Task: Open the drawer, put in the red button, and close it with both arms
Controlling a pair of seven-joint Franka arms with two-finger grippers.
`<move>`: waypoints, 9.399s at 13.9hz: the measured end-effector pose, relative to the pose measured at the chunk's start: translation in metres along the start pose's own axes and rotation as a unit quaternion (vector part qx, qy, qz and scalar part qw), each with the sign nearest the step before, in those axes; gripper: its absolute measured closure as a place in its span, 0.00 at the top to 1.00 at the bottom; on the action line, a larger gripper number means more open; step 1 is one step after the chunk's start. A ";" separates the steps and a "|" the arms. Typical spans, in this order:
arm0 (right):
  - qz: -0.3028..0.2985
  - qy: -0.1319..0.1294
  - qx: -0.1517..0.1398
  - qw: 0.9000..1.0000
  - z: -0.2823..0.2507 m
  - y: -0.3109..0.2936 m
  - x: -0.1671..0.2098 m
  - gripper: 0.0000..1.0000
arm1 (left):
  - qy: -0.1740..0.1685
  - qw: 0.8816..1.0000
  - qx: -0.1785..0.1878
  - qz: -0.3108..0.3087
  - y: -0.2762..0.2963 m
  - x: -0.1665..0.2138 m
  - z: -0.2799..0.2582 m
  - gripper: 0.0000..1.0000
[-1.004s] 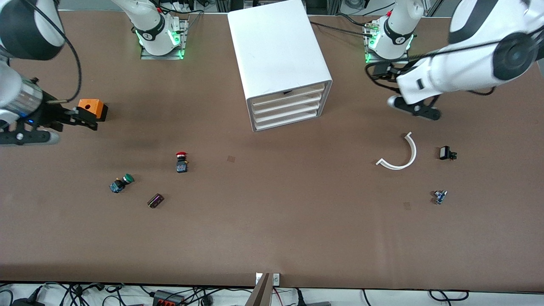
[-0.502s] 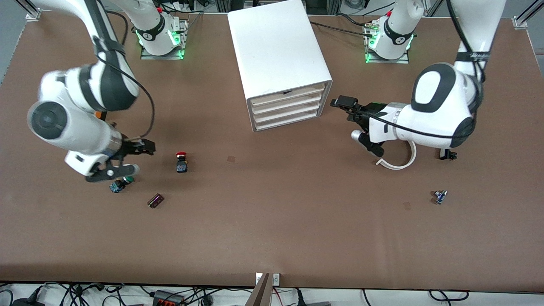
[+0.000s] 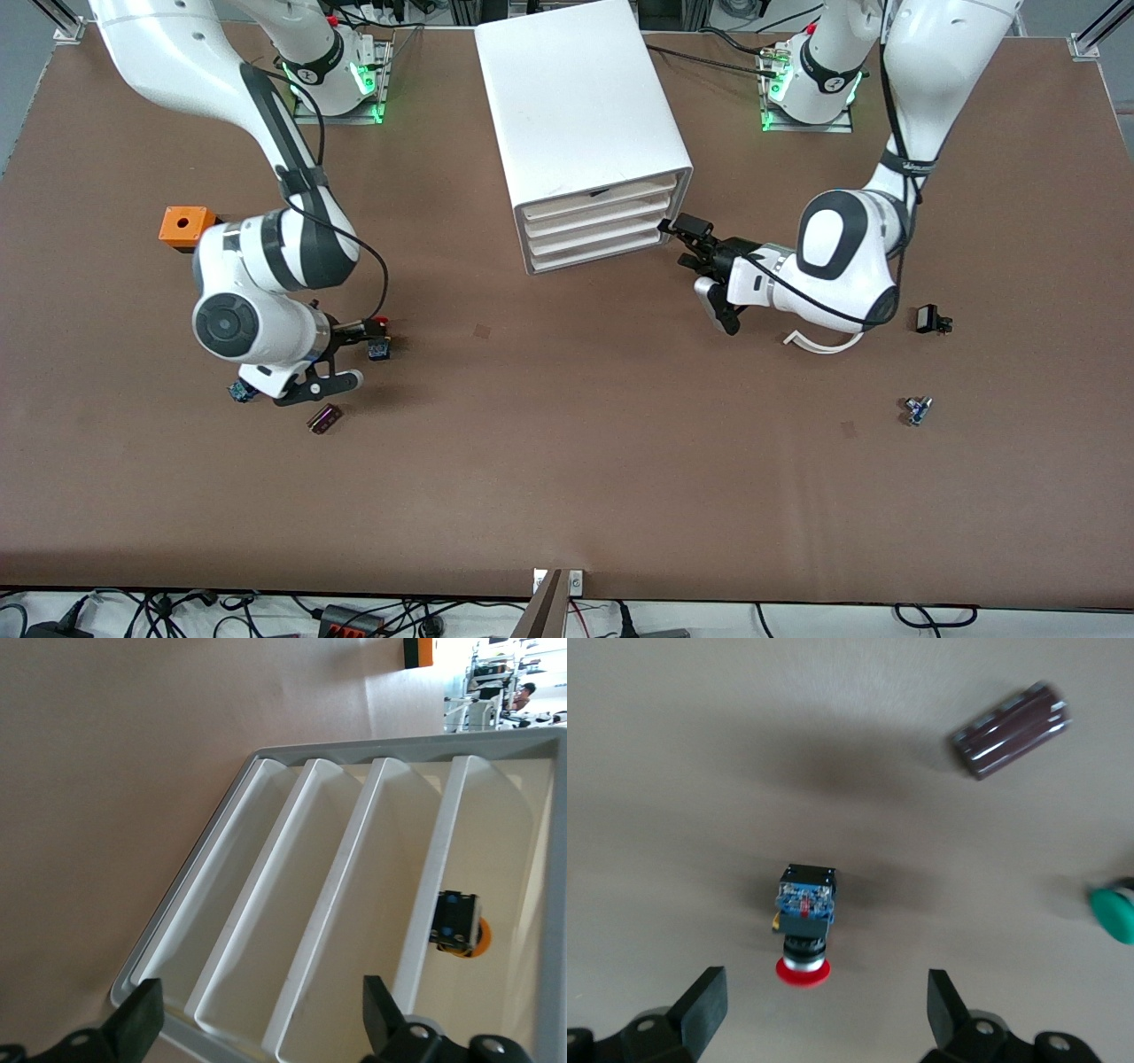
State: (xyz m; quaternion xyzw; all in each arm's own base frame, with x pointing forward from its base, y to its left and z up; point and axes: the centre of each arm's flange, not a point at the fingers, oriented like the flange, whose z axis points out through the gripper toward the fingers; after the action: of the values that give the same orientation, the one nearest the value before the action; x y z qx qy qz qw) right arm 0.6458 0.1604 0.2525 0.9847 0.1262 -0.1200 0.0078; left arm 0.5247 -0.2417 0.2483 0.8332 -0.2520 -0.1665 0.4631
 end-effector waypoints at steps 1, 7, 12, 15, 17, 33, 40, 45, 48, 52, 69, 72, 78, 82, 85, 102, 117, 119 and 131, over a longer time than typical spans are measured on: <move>-0.001 -0.008 0.000 1.000 0.014 -0.001 0.003 1.00 | 0.006 1.000 -0.013 0.006 -0.003 -0.004 0.012 0.96; 0.022 -0.022 0.000 1.000 0.050 -0.017 0.010 1.00 | -0.004 0.999 -0.024 0.026 0.003 -0.015 0.064 0.57; 0.023 -0.028 0.000 0.999 0.061 -0.022 0.011 1.00 | -0.007 0.999 -0.020 0.029 0.010 -0.014 0.080 0.30; 0.026 -0.030 0.002 0.999 0.067 -0.021 0.012 1.00 | -0.007 0.999 -0.024 0.045 0.014 -0.012 0.078 0.18; 0.028 -0.033 0.002 0.999 0.070 -0.018 0.012 0.99 | -0.004 0.998 -0.024 0.051 0.014 -0.009 0.074 0.17; 0.016 0.063 0.006 0.998 -0.044 -0.033 0.044 0.41 | 0.080 0.995 -0.027 0.050 -0.048 0.040 -0.064 0.91; -0.068 0.135 0.036 0.988 -0.180 -0.180 0.019 0.41 | 0.003 0.993 0.100 -0.067 0.019 0.036 -0.144 1.00; -0.056 0.140 0.045 0.987 -0.184 -0.303 -0.020 0.41 | -0.007 0.971 0.225 -0.077 0.035 0.029 -0.196 1.00; -0.053 0.141 0.049 0.987 -0.179 -0.346 -0.037 0.41 | -0.033 0.950 0.300 -0.080 0.034 0.018 -0.220 1.00; -0.057 0.120 0.042 0.990 -0.144 -0.392 -0.051 0.41 | -0.040 0.930 0.355 -0.092 0.034 0.006 -0.244 1.00; -0.013 0.070 0.018 0.997 -0.066 -0.427 -0.051 0.41 | 0.000 0.896 0.421 -0.140 -0.036 -0.007 -0.331 1.00; -0.018 0.070 0.017 0.997 -0.064 -0.435 -0.055 0.41 | 0.000 0.896 0.421 -0.141 -0.037 -0.008 -0.332 1.00; 0.032 0.121 0.042 0.991 -0.110 -0.419 -0.038 0.96 | 0.001 0.896 0.421 -0.142 -0.037 -0.008 -0.332 1.00; 0.106 0.164 0.059 0.979 -0.174 -0.312 0.006 1.00 | 0.001 0.896 0.421 -0.142 -0.037 -0.008 -0.332 1.00; 0.107 0.148 0.024 0.983 -0.187 -0.212 0.028 1.00 | 0.001 0.896 0.421 -0.142 -0.037 -0.008 -0.332 1.00; 0.156 0.078 -0.006 0.985 -0.267 0.128 -0.034 1.00 | 0.135 0.859 0.366 -0.330 0.048 0.082 -0.193 1.00; 0.141 0.093 0.001 0.986 -0.281 0.166 -0.156 1.00 | 0.208 0.838 0.370 -0.342 0.081 0.135 0.006 1.00; 0.141 0.099 0.001 0.985 -0.273 0.162 -0.169 1.00 | 0.218 0.841 0.361 -0.339 0.073 0.139 0.010 1.00; 0.140 0.108 0.000 0.984 -0.265 0.158 -0.181 1.00 | 0.056 0.811 0.421 -0.403 0.109 0.097 0.126 1.00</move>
State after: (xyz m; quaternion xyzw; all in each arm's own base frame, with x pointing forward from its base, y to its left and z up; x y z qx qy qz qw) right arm 0.5773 -0.0251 0.5510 0.9998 -0.0129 -0.0110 0.0108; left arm 0.5109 -0.4326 0.2725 0.9814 0.0875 -0.1688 -0.0277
